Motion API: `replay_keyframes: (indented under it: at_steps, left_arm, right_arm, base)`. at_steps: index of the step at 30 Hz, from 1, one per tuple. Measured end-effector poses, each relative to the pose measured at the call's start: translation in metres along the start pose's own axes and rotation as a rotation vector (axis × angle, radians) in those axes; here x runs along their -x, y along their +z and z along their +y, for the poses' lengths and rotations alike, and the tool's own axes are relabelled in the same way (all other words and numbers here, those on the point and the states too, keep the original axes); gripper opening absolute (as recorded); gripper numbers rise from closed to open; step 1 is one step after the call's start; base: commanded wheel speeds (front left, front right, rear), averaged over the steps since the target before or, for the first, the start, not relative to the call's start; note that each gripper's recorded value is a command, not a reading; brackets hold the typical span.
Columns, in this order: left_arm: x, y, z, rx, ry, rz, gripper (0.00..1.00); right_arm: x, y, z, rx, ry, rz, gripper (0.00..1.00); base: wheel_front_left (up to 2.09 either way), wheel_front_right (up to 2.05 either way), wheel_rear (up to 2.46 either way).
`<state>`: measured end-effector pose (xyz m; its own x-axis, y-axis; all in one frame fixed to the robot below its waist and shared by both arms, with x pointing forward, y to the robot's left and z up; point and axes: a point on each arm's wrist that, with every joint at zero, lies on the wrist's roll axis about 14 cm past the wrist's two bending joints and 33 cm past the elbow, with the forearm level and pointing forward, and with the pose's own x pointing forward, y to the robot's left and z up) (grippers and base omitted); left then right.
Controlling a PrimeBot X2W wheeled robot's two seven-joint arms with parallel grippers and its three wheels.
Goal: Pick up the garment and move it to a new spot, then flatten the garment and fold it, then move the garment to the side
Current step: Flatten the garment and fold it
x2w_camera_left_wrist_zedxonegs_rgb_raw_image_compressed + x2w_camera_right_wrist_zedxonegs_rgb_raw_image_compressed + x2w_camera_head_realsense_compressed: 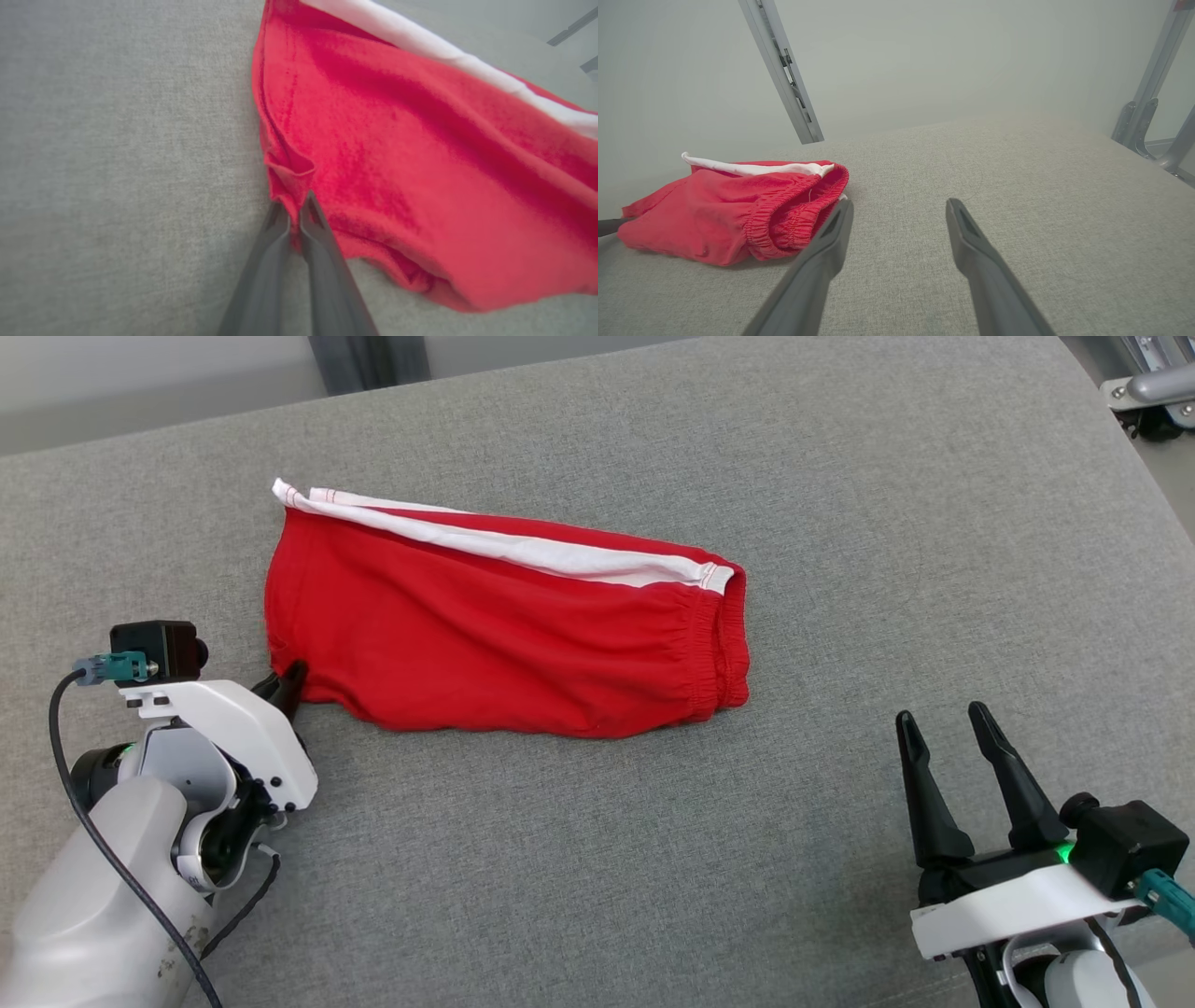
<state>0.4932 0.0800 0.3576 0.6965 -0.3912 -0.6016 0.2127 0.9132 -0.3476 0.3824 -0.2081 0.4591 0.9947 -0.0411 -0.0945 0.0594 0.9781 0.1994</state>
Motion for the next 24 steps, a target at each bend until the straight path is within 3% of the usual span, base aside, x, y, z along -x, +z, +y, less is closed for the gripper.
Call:
replay_keyframes:
  at_steps: [9,24]
  left_arm:
    - [0.016,0.001,-0.010,0.024,-0.030,-0.088,0.00]
    - [0.105,-0.041,-0.016,0.145,0.027,-0.166,0.00]
  right_arm:
    - [0.001,0.003,-0.003,-0.011,-0.010,-0.012,1.00]
    - [0.004,0.009,0.017,-0.005,0.053,0.000,1.00]
  base:
    - [0.00,0.00,0.00]
    - [0.00,0.00,0.00]
